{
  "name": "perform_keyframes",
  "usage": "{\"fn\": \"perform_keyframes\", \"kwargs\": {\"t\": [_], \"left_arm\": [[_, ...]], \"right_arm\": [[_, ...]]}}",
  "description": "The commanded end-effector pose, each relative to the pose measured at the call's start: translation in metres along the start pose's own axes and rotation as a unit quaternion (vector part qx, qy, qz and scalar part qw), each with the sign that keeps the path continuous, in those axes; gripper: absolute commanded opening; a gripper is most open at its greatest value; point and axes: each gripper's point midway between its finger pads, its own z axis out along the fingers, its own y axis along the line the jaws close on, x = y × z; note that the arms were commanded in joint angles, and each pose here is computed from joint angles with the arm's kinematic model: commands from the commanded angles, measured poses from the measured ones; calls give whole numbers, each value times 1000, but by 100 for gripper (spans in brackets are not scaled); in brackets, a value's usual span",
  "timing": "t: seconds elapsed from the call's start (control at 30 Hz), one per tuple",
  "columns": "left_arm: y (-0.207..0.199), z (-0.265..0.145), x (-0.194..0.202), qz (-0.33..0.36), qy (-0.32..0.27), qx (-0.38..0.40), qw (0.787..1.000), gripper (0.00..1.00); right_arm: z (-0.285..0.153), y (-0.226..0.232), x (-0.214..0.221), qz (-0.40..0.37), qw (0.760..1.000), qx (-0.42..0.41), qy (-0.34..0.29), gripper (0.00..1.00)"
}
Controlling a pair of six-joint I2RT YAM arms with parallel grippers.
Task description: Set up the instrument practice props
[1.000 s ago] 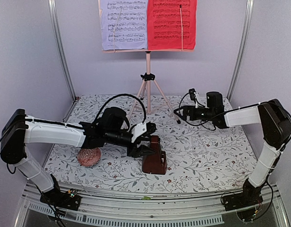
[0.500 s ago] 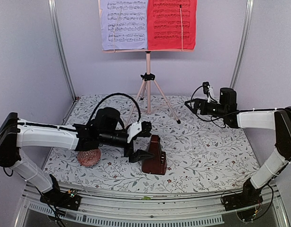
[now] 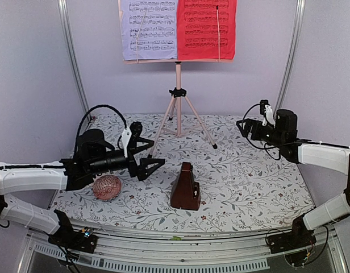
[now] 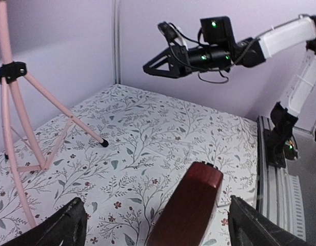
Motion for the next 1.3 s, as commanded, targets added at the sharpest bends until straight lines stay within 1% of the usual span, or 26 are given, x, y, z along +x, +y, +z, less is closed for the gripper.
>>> {"fn": "perform_keyframes", "kwargs": {"t": [0.0,0.1,0.2,0.27,0.33,0.43,0.53,0.63,0.73,0.83,0.97,1.07,1.13,1.2,1.27], "left_arm": [[41,-23,-35,-89,-80,-94,988,96],[73,-37,-40,-129,-91,-169,973,96],[107,-55,-37,-143,-90,-251,953,96],[127,-69,-33,-149,-93,-302,937,96],[145,-82,-27,-159,-92,-344,921,96],[174,-106,-11,-179,-77,-418,887,96],[196,-127,1,-198,-56,-468,859,96],[210,-142,10,-212,-47,-491,844,96],[222,-156,19,-218,-37,-510,831,96],[231,-168,28,-216,-23,-528,821,96],[242,-183,44,-210,-4,-556,804,96],[249,-195,53,-211,3,-578,788,96],[252,-202,57,-201,9,-590,782,96],[257,-212,64,-200,11,-609,768,96],[261,-222,68,-190,8,-628,755,96]], "right_arm": [[-20,-42,1,-6,993,114,-21,99],[-32,-64,0,-7,986,163,-35,99],[-44,-87,1,-12,976,212,-41,99],[-50,-94,1,-38,972,227,-48,99],[-59,-105,2,-61,962,258,-60,99],[-66,-112,4,-89,956,273,-66,100],[-72,-127,5,-103,947,297,-71,99],[-85,-152,1,-93,935,327,-95,99],[-97,-165,-2,-83,934,323,-124,99],[-103,-165,-6,-99,931,313,-159,99],[-106,-160,1,-101,932,281,-207,98],[-104,-155,18,-111,936,256,-215,98],[-106,-145,25,-126,938,227,-230,97],[-112,-135,23,-142,935,212,-247,97],[-109,-135,24,-144,937,208,-241,99]]}}
